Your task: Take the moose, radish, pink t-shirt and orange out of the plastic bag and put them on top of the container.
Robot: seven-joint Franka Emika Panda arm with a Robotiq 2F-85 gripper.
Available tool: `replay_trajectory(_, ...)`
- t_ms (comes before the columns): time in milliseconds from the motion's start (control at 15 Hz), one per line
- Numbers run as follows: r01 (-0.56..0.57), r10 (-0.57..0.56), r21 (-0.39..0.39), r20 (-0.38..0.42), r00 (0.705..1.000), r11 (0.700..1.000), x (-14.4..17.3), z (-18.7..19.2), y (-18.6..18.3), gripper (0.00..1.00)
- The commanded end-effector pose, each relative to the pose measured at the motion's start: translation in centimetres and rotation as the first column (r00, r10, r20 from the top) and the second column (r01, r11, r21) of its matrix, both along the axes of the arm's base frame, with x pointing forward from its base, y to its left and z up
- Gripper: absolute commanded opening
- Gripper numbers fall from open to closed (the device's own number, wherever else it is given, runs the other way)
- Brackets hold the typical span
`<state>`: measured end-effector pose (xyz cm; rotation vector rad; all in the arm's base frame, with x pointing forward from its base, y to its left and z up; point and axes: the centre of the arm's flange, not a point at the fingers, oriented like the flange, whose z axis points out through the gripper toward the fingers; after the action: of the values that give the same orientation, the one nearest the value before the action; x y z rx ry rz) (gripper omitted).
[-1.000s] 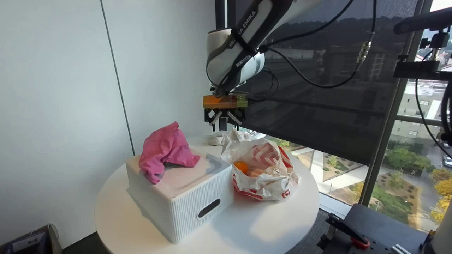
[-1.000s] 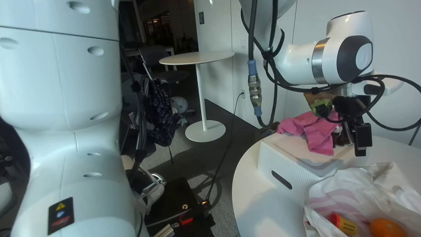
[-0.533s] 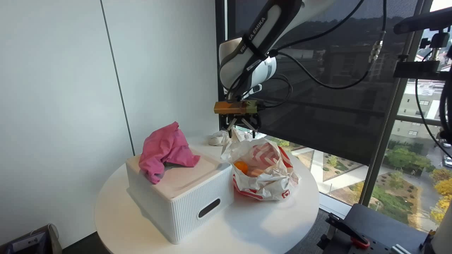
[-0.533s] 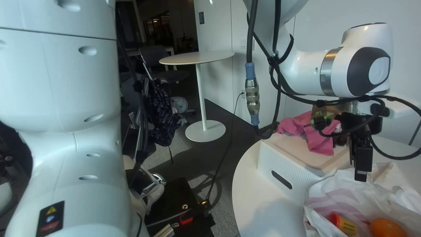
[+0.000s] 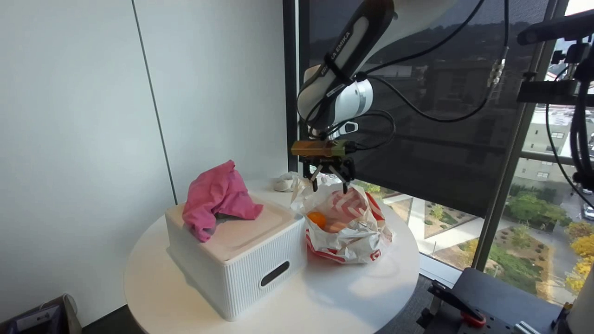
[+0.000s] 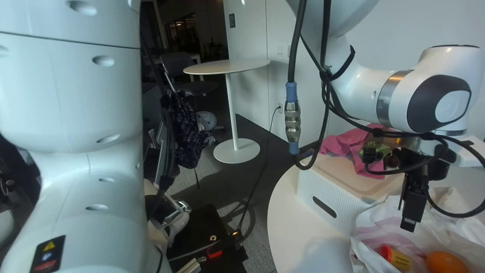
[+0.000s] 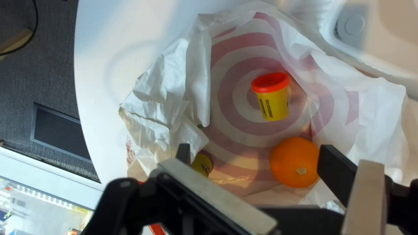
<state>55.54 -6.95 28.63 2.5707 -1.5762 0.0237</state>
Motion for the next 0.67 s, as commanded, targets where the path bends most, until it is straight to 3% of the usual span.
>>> replay_trajectory(0, 0.016, -0.015, 0.038, -0.034, 0.999, 0.999, 2.1, -4.1, -0.6, 1.0)
replay_trajectory(200, 0.007, -0.006, 0.018, -0.051, 0.999, 1.0, 4.0, -7.5, -1.6, 1.0)
replay_trajectory(600, -0.016, 0.019, -0.074, 0.038, 0.999, 0.997, 9.0, -12.9, -4.6, 1.0)
